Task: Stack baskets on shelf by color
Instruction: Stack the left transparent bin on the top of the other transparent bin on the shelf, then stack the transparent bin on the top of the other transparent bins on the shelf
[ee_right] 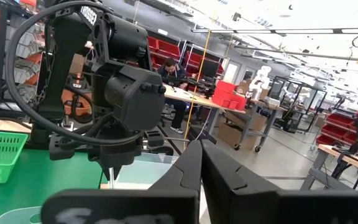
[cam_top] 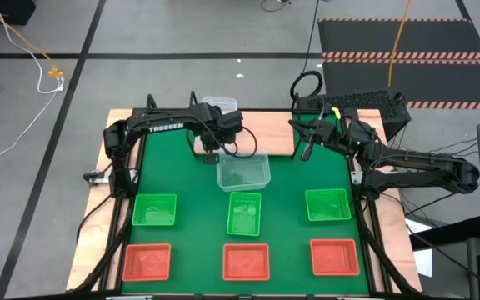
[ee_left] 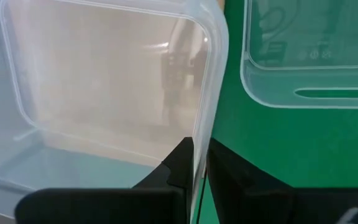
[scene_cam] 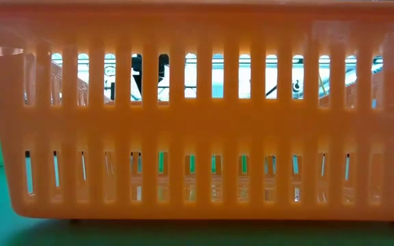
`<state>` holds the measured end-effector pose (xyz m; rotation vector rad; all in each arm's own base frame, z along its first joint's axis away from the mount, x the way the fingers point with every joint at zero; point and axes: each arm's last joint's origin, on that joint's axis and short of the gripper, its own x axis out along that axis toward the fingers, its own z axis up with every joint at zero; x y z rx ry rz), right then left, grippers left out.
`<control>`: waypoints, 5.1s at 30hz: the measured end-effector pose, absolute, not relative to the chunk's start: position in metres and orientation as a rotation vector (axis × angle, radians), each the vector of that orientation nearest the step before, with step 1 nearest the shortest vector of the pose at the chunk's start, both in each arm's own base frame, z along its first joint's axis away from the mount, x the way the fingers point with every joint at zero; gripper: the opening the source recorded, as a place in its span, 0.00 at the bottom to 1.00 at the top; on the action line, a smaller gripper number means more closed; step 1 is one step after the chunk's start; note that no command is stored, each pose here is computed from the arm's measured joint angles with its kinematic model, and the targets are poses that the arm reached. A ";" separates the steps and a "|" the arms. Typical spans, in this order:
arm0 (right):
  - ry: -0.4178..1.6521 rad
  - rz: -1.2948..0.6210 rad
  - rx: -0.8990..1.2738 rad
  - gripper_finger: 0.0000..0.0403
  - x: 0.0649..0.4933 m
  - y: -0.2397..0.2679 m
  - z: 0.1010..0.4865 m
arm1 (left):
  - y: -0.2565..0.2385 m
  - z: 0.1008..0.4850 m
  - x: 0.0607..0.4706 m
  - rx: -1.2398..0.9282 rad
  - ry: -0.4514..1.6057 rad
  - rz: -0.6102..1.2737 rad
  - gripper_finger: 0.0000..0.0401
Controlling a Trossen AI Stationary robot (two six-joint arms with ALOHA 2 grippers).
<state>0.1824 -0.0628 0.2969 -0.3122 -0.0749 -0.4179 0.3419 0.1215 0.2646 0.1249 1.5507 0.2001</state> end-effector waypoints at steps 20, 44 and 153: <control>-0.075 -0.418 -0.313 0.00 0.182 -0.063 0.297 | 0.109 0.284 0.335 0.181 1.509 0.239 0.39; -0.083 -0.417 -0.317 0.00 0.182 -0.063 0.298 | 0.004 0.297 0.374 0.488 1.186 0.012 0.21; -0.053 -0.826 -0.203 0.28 0.140 -0.061 0.309 | 0.068 0.388 0.333 0.514 0.873 0.363 0.02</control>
